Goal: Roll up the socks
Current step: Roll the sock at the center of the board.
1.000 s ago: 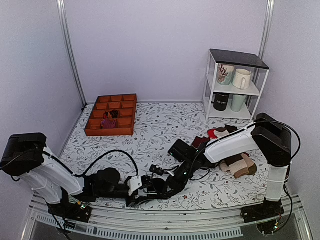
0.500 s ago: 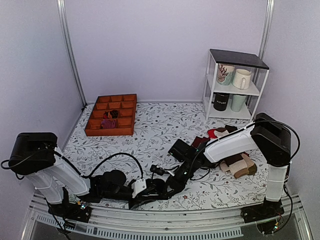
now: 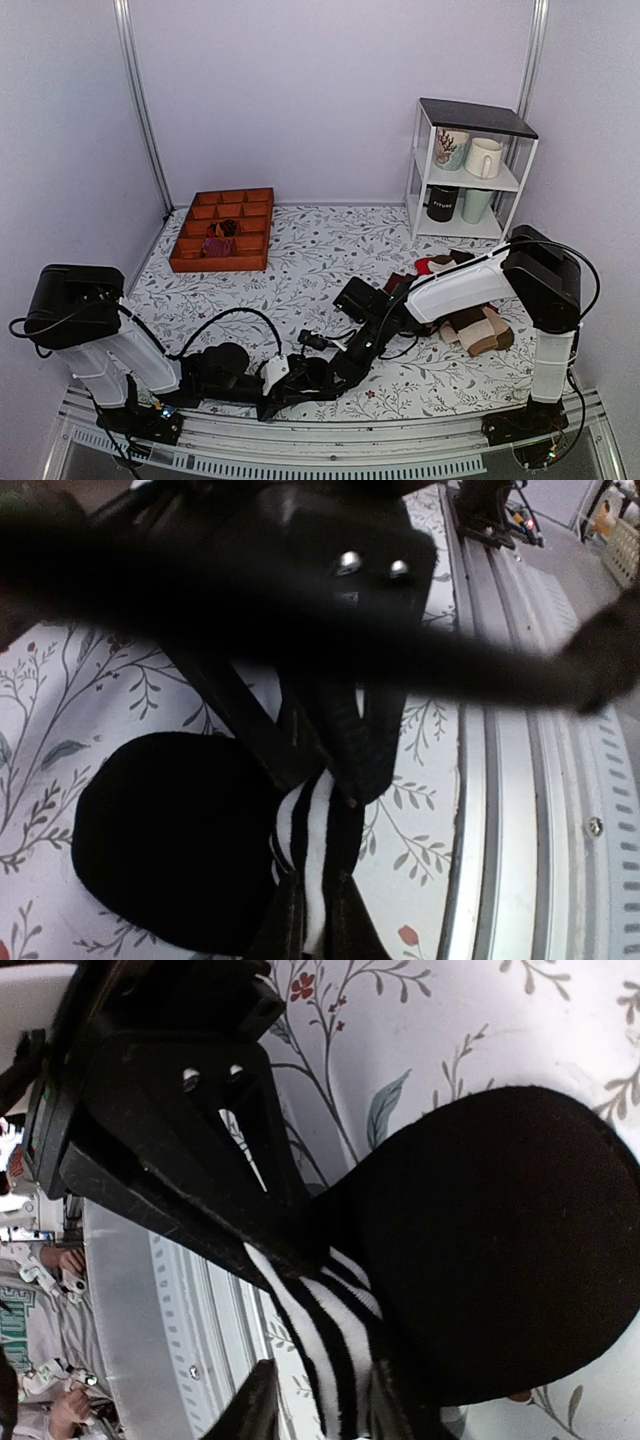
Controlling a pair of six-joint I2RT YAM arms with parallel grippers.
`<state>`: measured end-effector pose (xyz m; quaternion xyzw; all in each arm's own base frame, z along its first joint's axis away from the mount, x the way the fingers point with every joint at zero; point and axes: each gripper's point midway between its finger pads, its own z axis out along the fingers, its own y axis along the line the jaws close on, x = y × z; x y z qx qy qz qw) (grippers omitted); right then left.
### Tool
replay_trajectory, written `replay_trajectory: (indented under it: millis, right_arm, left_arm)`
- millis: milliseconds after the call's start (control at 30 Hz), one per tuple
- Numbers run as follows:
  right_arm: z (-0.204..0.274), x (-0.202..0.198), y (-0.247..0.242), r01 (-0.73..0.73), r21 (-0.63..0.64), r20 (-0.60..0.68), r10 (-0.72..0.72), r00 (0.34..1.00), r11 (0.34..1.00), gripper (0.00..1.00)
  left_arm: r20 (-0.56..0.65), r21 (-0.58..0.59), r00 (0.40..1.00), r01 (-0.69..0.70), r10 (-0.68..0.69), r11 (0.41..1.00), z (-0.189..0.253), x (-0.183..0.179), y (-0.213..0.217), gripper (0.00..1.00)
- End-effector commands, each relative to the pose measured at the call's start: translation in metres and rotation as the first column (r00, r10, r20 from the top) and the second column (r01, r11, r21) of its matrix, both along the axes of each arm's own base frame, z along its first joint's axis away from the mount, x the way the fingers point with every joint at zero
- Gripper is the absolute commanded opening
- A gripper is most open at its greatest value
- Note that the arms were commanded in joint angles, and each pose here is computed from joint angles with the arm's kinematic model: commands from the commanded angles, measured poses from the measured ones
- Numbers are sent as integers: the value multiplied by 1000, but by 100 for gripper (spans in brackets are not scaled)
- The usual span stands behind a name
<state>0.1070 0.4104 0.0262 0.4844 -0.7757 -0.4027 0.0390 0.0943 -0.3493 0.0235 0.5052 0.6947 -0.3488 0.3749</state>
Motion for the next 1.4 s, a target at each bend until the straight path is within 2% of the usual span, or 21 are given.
replay_trajectory:
  millis: [0,100,167,233,300,400,467,733,1033,1333,1367]
  right_arm:
    - [-47,14,-34,58,-226,103,-35,994,972,38]
    - [-34,25,-21,31,-125,191,-7,982,992,43]
    - [-16,32,-9,13,4,286,-14,958,1000,47]
    - [12,39,-2,-21,174,410,-53,911,985,51]
    - [41,39,-1,-87,325,530,-106,841,942,55]
    - [62,28,-7,-211,425,659,-142,739,880,61]
    - [59,23,-9,-273,411,707,-115,698,870,61]
    - [33,-1,2,-370,344,767,-30,641,863,62]
    - [18,-16,1,-365,320,742,8,670,874,61]
    - [2,-20,5,-332,284,717,30,696,899,54]
    - [1,-20,5,-326,280,718,28,695,903,53]
  left_arm:
    - [-193,74,978,-73,86,995,-32,-11,24,0]
    - [-277,99,954,-88,113,991,-44,-19,35,0]
    - [-314,121,942,-87,121,989,-52,-23,38,0]
    - [-347,135,929,-85,127,987,-58,-27,39,0]
    - [-366,144,921,-85,133,986,-62,-28,40,0]
    - [-390,156,910,-87,142,984,-67,-30,41,0]
    - [-401,162,904,-88,147,983,-69,-32,43,0]
    - [-435,164,887,-91,155,982,-75,-36,51,0]
    - [-441,166,883,-96,161,981,-76,-35,54,0]
    - [-445,159,881,-96,158,983,-74,-34,51,0]
    - [-449,187,877,-95,171,978,-83,-35,55,0]
